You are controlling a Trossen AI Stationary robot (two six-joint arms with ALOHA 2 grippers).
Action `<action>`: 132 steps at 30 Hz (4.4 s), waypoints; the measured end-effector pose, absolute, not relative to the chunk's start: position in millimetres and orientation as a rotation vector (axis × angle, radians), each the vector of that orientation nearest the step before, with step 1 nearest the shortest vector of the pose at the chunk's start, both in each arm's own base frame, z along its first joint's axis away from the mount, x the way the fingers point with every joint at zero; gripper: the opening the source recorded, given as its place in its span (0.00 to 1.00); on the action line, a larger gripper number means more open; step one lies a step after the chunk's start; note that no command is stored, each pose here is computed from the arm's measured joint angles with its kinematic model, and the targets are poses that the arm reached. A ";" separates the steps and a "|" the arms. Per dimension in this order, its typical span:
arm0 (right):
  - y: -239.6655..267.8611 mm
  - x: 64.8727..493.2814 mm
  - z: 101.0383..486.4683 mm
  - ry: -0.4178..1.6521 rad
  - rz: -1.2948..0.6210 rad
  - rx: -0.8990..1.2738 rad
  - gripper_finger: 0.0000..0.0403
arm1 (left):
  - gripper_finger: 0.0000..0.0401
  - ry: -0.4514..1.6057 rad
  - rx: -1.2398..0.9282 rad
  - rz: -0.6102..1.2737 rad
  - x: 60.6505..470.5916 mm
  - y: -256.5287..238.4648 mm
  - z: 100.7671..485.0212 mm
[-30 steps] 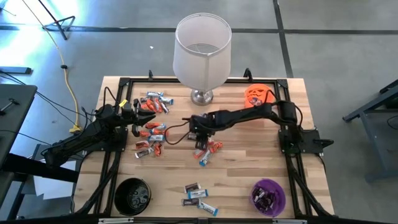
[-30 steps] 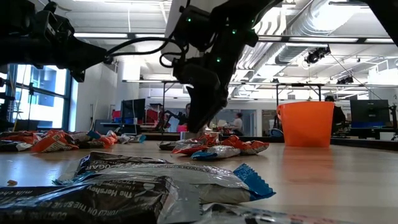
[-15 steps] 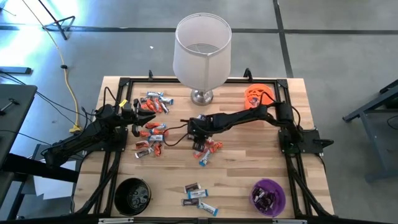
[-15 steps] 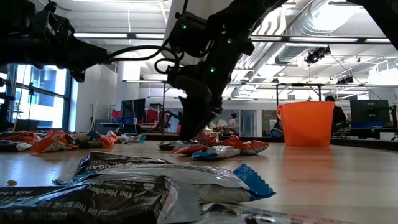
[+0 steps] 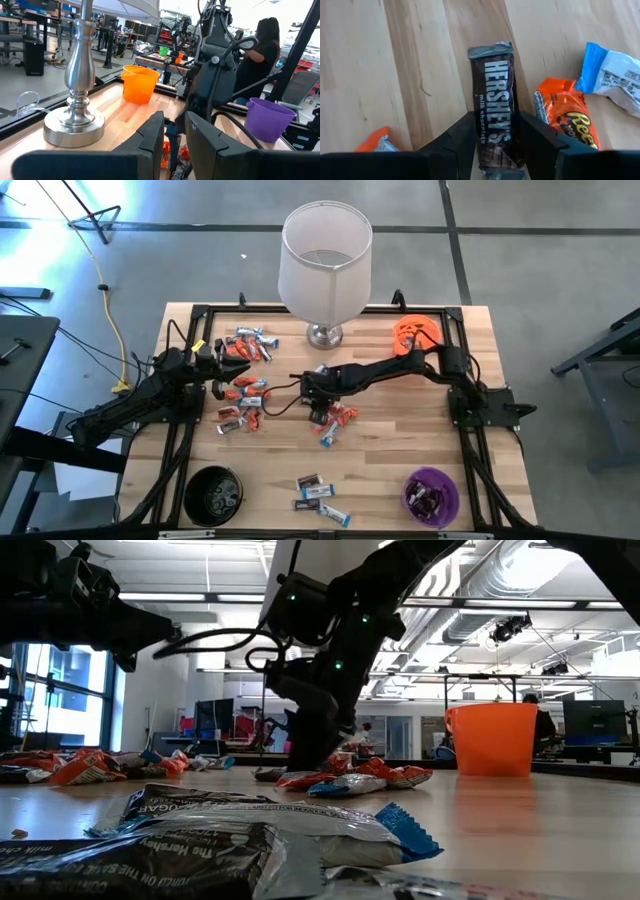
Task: Sort candy
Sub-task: Put the brown chocolate bar into the violet bucket
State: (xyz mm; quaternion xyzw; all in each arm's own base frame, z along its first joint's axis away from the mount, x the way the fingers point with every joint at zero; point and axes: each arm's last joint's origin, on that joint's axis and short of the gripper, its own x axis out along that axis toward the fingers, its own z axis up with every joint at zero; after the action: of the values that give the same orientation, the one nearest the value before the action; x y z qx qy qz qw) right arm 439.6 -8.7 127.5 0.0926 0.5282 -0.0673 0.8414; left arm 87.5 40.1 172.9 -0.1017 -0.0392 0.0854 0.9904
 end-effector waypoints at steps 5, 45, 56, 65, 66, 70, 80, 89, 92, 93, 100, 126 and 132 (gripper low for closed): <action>-9.3 440.7 116.0 1.138 -0.159 0.181 0.34 | 0.16 -0.079 -0.204 0.171 87.5 40.1 172.8; 79.8 415.4 302.8 1.351 -0.518 0.453 0.01 | 0.16 -0.079 -0.204 0.171 87.5 40.1 172.9; 157.6 383.4 303.5 1.413 -0.550 0.581 0.01 | 0.16 -0.079 -0.204 0.172 87.4 40.1 172.9; 221.2 348.4 289.6 1.596 -0.586 0.750 0.01 | 0.16 -0.079 -0.204 0.172 87.5 40.1 172.8; 228.4 343.8 289.6 1.605 -0.585 0.754 0.01 | 0.16 -0.079 -0.204 0.171 87.5 40.1 172.9; 253.5 325.8 289.8 1.616 -0.599 0.757 0.01 | 0.16 -0.079 -0.204 0.171 87.5 40.1 172.9; 299.5 279.7 295.8 1.642 -0.486 0.638 0.01 | 0.16 -0.079 -0.204 0.171 87.5 40.1 172.9; 296.0 266.0 316.2 1.421 -0.438 0.515 0.01 | 0.16 -0.079 -0.204 0.171 87.5 40.1 172.8; 290.0 257.6 305.2 1.505 -0.467 0.493 0.01 | 0.16 -0.079 -0.204 0.172 87.4 40.1 172.9; 286.4 252.3 299.0 1.561 -0.490 0.491 0.01 | 0.16 -0.079 -0.204 0.171 87.5 40.1 172.9; 241.3 209.3 287.0 1.647 -0.715 0.547 0.01 | 0.16 -0.079 -0.204 0.171 87.5 40.1 172.8; 216.6 191.8 284.7 1.459 -0.576 1.224 0.39 | 0.16 -0.079 -0.204 0.172 87.4 40.1 172.9; 206.1 221.3 291.0 1.172 -0.402 1.168 0.40 | 0.16 -0.078 -0.204 0.171 87.5 40.1 172.8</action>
State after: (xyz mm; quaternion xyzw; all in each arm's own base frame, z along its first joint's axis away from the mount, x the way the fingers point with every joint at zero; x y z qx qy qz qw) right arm 221.3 206.1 291.0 0.5158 0.5179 -0.1777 0.6589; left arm 87.5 40.1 172.8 -0.1018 -0.0391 0.0854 0.9904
